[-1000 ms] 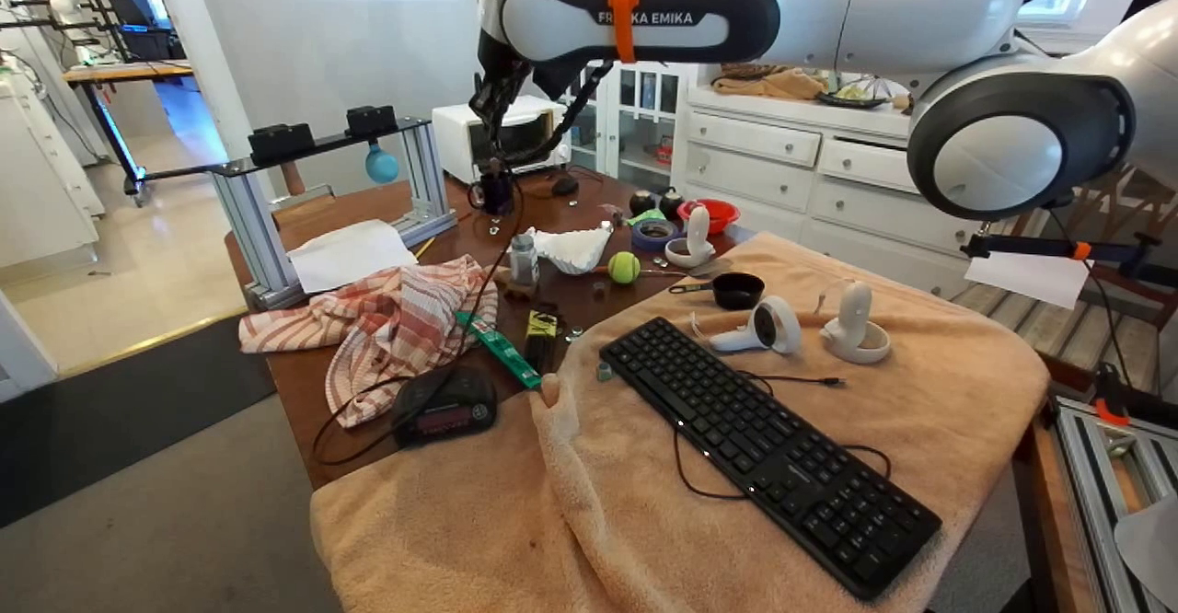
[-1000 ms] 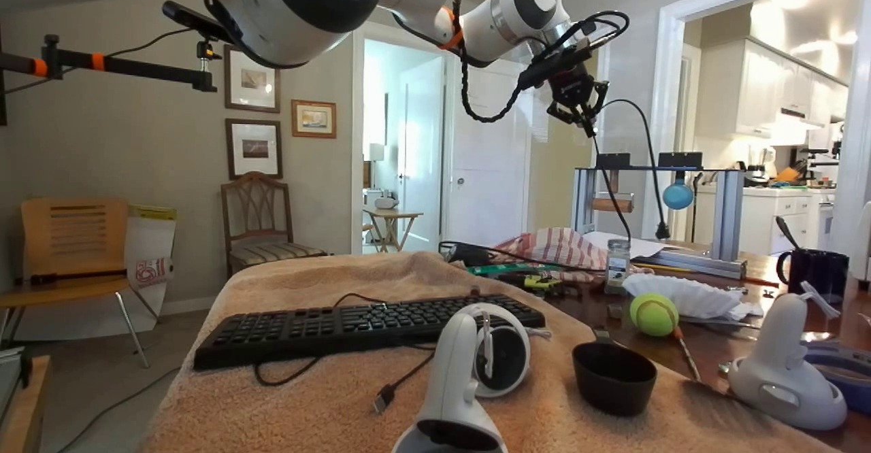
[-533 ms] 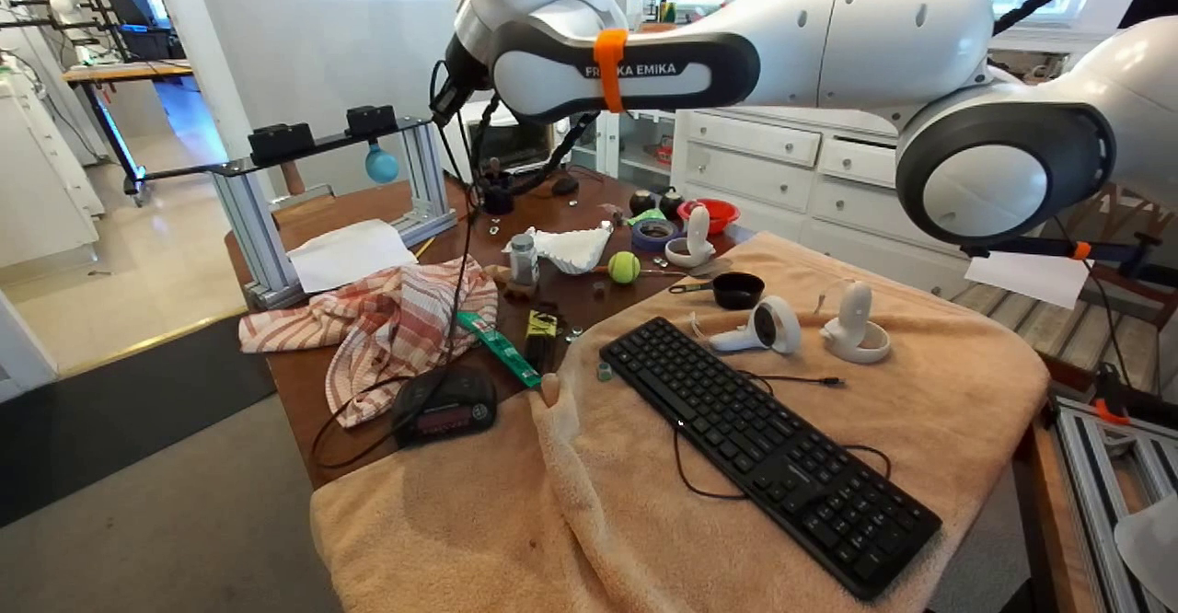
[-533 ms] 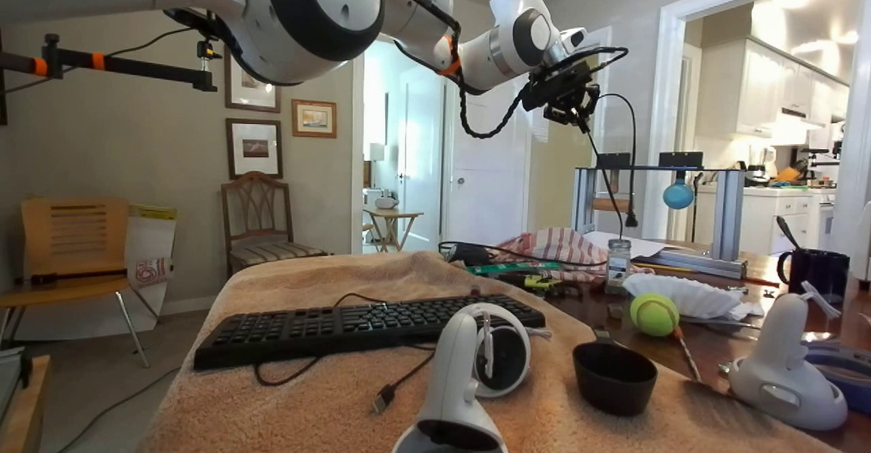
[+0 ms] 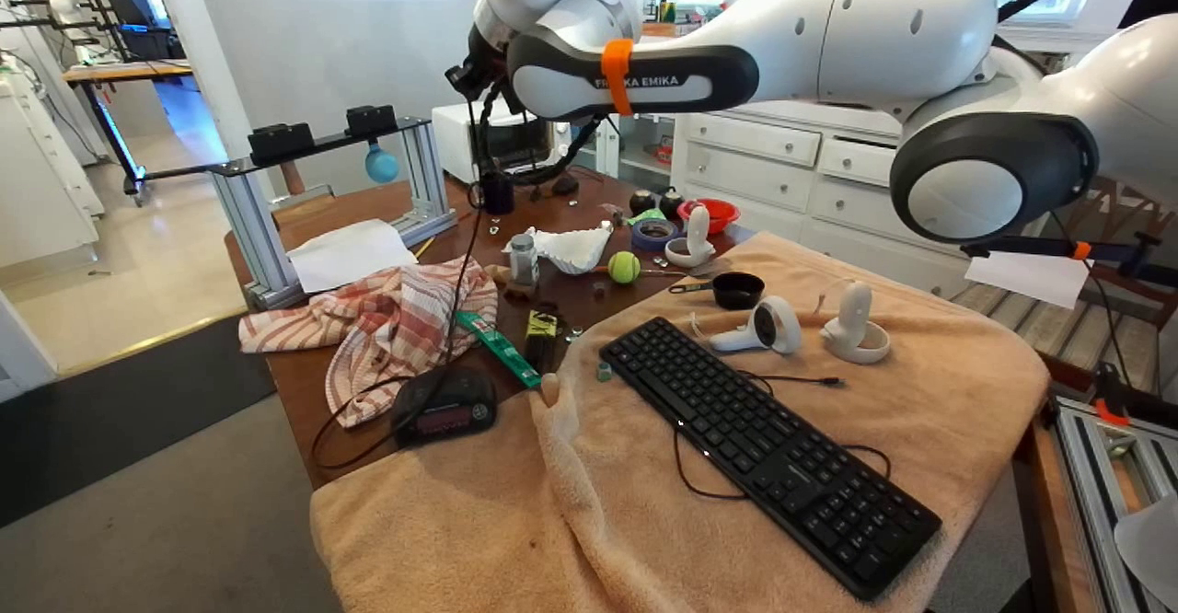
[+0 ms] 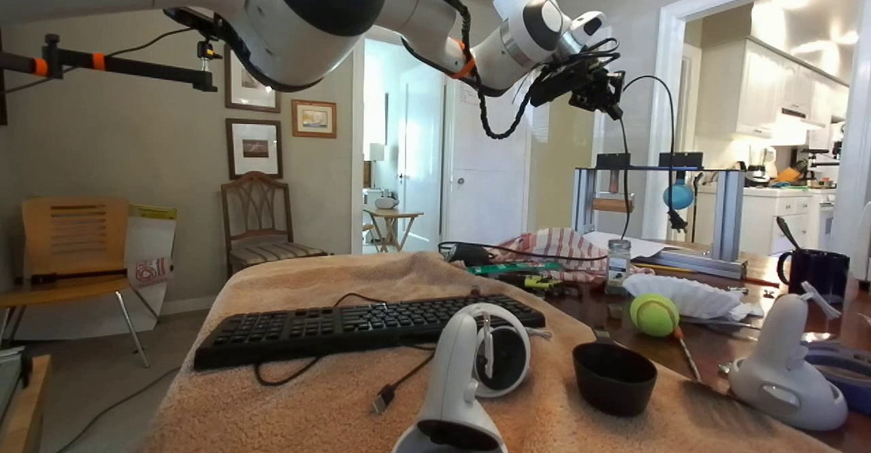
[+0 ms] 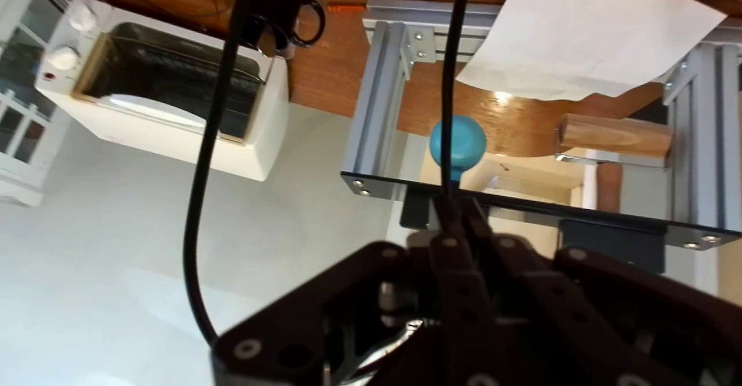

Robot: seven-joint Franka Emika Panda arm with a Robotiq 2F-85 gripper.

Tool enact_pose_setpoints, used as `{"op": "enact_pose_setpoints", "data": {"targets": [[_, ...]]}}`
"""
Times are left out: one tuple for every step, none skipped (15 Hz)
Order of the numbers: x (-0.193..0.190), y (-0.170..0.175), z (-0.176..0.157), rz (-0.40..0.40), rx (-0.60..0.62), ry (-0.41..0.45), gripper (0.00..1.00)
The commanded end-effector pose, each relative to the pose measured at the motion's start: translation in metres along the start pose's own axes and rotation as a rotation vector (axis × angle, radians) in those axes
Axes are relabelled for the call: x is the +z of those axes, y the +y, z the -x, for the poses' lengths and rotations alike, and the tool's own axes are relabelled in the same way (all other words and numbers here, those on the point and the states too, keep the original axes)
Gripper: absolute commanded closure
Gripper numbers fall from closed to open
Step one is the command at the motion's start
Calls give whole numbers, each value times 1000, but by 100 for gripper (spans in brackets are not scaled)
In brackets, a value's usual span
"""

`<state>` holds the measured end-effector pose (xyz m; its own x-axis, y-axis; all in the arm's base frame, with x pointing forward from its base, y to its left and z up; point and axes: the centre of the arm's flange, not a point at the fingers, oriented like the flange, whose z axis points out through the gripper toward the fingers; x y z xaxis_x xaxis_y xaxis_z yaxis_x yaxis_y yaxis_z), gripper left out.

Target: Move the black cable away from the orange towel

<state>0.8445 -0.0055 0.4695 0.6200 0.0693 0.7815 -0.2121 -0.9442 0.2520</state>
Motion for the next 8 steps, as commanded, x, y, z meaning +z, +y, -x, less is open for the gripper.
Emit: {"op": "enact_pose_setpoints", "data": {"targets": [[-47,14,58,131,107,-106,99],[-45,17,61,147,88,-180,99],[-43,19,65,166,78,-237,99],[-43,22,68,180,63,-297,99],[-44,23,72,184,37,-355,99],[-47,23,74,173,5,-409,99],[-49,23,77,172,-15,-461,99],[-53,21,80,146,-50,-505,99]]}}
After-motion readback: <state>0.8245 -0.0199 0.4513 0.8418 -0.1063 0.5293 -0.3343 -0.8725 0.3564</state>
